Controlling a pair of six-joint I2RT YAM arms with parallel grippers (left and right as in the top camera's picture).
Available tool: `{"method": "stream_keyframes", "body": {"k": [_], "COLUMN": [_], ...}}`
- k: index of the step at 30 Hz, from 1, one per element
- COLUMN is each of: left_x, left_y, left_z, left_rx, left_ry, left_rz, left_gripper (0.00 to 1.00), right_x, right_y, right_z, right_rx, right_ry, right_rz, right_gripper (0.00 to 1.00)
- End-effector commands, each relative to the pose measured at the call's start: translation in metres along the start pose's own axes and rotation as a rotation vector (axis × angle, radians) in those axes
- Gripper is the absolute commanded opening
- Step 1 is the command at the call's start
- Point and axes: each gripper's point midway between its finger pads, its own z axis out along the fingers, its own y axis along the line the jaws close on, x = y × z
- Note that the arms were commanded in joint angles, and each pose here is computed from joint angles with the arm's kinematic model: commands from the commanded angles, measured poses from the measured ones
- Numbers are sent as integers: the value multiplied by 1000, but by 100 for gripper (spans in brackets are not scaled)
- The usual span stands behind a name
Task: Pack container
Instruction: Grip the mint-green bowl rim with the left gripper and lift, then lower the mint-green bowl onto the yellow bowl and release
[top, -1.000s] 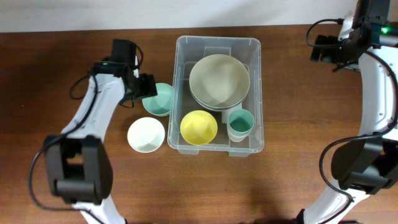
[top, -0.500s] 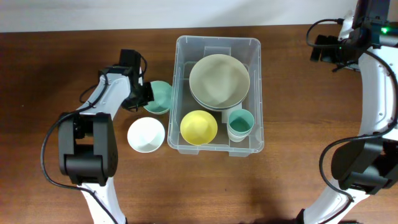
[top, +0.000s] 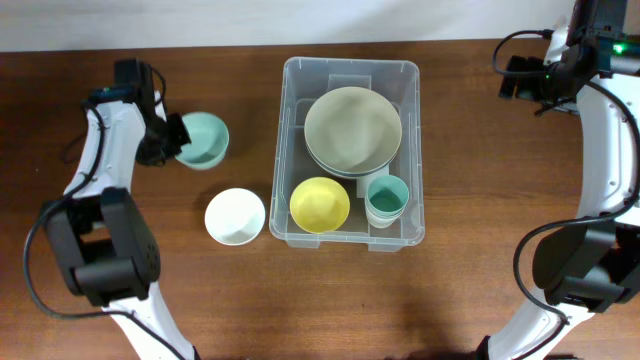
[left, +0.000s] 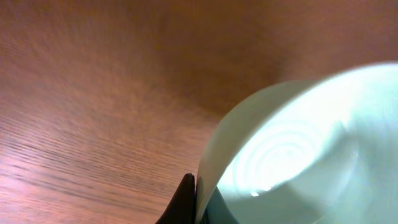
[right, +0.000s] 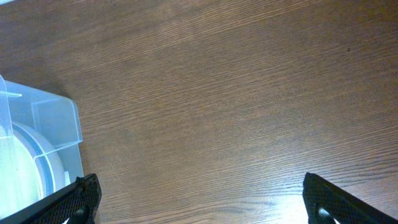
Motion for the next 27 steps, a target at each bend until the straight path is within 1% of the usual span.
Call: {"method": "stream_keyframes", "body": {"k": [1,4,6,9,13,18,21,23,27], "left_x": [-22,-10,11,39,88,130,145,150,161], "left_y": [-43,-74,-100,-128,-163,-188,-197,-196,-201], "left_z": [-102,-150,-173,-181,-172,-157,-148,-136,-116], "left_rx": [144,215,248,275,285,272,259,205,173], "left_ry": [-221,-303,-320,-286,-171,-59,-14,12,72], "left_rz": [107,174,241,319,438,539,576,558,579], "left_gripper": [1,1,1,1,1,1,1,1,1], "right_x": [-4,-4,-4,-4,-4,-4,-4,-4,-4], "right_y": [-3,-3,-3,-3,-3,-3,-3,-3,-3], "right_z": [-7,-7,-7,-7,-7,-7,-7,-7,-7], "right_rx": [10,9,9,10,10,9,9,10,9], "right_ry": [-20,-20,-20,-20,-20,-20,-20,-20,-20], "right_rz": [14,14,14,14,14,14,14,14,14], "right_gripper": [99,99,99,99,99,99,99,99,99]}}
